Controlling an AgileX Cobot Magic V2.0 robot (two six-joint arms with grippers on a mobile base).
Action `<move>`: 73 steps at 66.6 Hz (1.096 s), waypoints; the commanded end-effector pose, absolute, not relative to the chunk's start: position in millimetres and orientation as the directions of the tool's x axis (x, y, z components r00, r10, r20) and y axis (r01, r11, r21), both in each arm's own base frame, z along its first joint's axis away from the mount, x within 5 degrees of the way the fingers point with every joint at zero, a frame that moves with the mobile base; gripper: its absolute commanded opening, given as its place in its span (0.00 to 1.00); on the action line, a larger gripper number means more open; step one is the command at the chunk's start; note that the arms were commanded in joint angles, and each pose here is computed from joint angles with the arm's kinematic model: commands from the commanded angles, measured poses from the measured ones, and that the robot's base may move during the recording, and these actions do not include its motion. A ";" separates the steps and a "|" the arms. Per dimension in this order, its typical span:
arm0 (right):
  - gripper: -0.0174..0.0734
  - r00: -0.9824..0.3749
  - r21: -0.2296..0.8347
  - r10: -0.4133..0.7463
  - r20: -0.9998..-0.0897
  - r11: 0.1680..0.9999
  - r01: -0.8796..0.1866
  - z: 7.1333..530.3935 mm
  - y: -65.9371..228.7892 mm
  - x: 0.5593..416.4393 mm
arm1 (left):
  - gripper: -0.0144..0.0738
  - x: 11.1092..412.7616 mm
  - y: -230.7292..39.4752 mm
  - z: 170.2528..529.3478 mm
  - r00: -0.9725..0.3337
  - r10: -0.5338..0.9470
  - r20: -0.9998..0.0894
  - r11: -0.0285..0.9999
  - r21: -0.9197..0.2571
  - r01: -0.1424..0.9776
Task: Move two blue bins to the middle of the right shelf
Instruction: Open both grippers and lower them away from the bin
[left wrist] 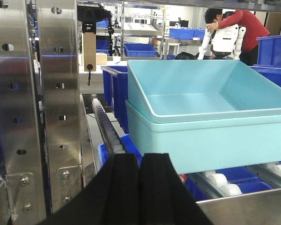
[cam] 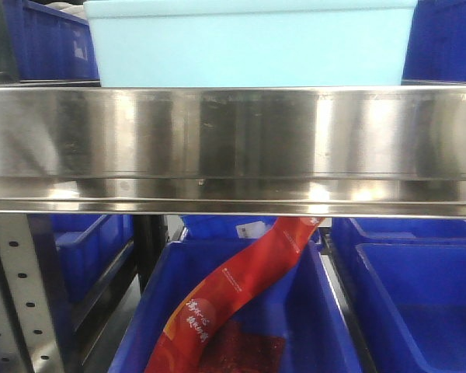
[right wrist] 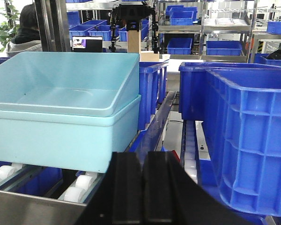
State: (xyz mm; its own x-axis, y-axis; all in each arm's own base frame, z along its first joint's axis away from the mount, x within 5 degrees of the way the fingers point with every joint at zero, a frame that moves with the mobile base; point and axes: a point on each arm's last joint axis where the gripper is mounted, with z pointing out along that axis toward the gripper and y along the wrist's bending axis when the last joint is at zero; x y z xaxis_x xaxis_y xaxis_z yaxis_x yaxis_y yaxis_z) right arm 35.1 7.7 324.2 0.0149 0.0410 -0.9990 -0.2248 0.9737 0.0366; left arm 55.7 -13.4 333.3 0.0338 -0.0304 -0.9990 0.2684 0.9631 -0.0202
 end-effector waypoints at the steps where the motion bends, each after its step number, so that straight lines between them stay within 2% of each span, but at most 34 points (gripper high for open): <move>1: 0.01 0.042 0.023 0.033 -0.999 0.976 -0.217 325.9 6.9 34.3 | 0.04 54.6 -12.8 332.4 0.057 -0.018 -0.998 0.965 -0.003 0.263; 6: 0.01 0.042 0.023 0.033 -0.999 0.976 -0.217 325.9 6.9 34.3 | 0.04 53.6 -11.5 325.8 0.057 0.023 -0.998 0.973 0.036 0.230; 11: 0.01 0.042 0.023 0.033 -0.999 0.976 -0.217 325.9 6.9 34.3 | 0.04 53.1 -10.2 313.3 0.049 0.004 -0.999 0.982 0.013 0.188; 23: 0.01 0.044 0.023 0.033 -0.998 0.976 -0.217 326.1 6.9 34.2 | 0.04 51.1 -2.7 264.6 0.096 0.012 -0.995 0.999 0.017 0.050; 35: 0.01 0.044 0.023 0.033 -0.998 0.976 -0.217 326.1 6.9 34.2 | 0.04 56.1 -0.1 214.0 0.096 0.015 -0.995 1.000 0.015 0.001; 37: 0.01 0.044 0.023 0.033 -0.998 0.976 -0.217 326.1 6.9 34.2 | 0.04 55.5 0.2 218.4 0.145 0.016 -0.989 1.000 0.015 -0.006; 40: 0.01 0.044 0.023 0.033 -0.998 0.976 -0.217 326.1 6.9 34.2 | 0.04 56.2 0.1 212.1 0.075 0.015 -0.997 1.000 0.015 -0.004; 45: 0.01 0.046 0.023 0.033 -0.998 0.976 -0.217 326.2 6.9 34.2 | 0.04 56.3 0.1 211.2 0.065 0.015 -0.998 1.000 0.015 -0.003; 73: 0.01 0.046 0.023 0.033 -0.998 0.976 -0.217 326.2 6.9 34.2 | 0.04 56.2 0.1 212.4 0.078 0.015 -0.997 1.000 0.015 -0.004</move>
State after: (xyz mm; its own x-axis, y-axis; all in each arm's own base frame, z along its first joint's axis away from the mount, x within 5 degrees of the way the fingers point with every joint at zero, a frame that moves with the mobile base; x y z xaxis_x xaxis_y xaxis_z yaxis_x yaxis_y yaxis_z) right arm 35.1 7.7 324.2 0.0149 0.0410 -0.9990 -0.2248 0.9737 0.0366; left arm 56.9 0.0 209.5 0.0487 0.0227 -0.9986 -0.0011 0.9997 0.0226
